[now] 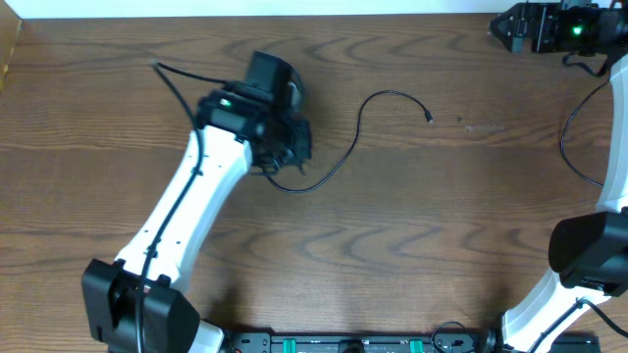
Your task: Untangle cables
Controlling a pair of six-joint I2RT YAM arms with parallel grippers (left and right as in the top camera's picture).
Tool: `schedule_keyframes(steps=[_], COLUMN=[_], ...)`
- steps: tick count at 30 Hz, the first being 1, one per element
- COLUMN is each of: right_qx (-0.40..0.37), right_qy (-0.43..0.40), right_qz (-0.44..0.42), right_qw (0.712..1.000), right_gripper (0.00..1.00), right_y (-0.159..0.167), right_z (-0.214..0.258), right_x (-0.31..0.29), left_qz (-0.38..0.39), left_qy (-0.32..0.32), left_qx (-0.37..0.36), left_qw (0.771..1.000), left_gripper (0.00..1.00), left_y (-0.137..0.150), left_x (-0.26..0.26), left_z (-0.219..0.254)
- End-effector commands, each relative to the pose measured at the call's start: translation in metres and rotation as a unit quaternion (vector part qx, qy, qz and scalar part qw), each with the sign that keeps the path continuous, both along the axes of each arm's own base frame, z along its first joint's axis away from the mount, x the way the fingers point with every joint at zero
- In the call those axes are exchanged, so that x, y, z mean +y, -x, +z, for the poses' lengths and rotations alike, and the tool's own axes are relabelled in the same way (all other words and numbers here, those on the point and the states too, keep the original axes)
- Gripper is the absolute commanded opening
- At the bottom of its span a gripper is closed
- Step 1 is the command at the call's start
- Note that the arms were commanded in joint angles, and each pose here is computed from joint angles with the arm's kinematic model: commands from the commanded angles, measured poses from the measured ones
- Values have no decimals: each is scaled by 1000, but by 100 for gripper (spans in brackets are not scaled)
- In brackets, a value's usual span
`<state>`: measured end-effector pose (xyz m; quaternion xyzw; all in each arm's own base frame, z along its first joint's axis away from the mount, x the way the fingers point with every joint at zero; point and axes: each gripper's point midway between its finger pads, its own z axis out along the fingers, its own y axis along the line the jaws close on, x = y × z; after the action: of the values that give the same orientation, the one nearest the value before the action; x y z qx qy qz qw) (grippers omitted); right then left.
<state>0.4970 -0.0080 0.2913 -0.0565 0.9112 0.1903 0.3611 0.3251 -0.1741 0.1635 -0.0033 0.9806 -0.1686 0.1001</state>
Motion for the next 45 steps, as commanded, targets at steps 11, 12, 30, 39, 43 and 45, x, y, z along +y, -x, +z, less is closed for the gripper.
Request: schedule_keyframes(steps=[11, 12, 30, 39, 43, 45], right_qx=[9, 11, 74, 86, 84, 81], right_qy=[0, 0, 64, 162, 203, 225], right_qz=[9, 12, 240, 320, 347, 359], right_qw=[1000, 1000, 966, 930, 912, 902], right_gripper=[97, 97, 98, 96, 95, 95], right_y=[9, 9, 27, 52, 68, 76], right_z=[6, 5, -81, -139, -167, -181], right_x=[19, 23, 177, 277, 318, 335], left_qz=[-9, -9, 244, 295, 314, 324], left_qy=[33, 35, 22, 11, 7, 5], left_qx=[-62, -75, -189, -178, -173, -169], left_qw=[997, 997, 951, 939, 933, 931], left_gripper=[85, 88, 92, 92, 92, 92], left_y=[-16, -19, -34, -27, -23, -20], left_x=[-15, -12, 182, 219, 233, 239], left_z=[34, 42, 127, 123, 121, 120])
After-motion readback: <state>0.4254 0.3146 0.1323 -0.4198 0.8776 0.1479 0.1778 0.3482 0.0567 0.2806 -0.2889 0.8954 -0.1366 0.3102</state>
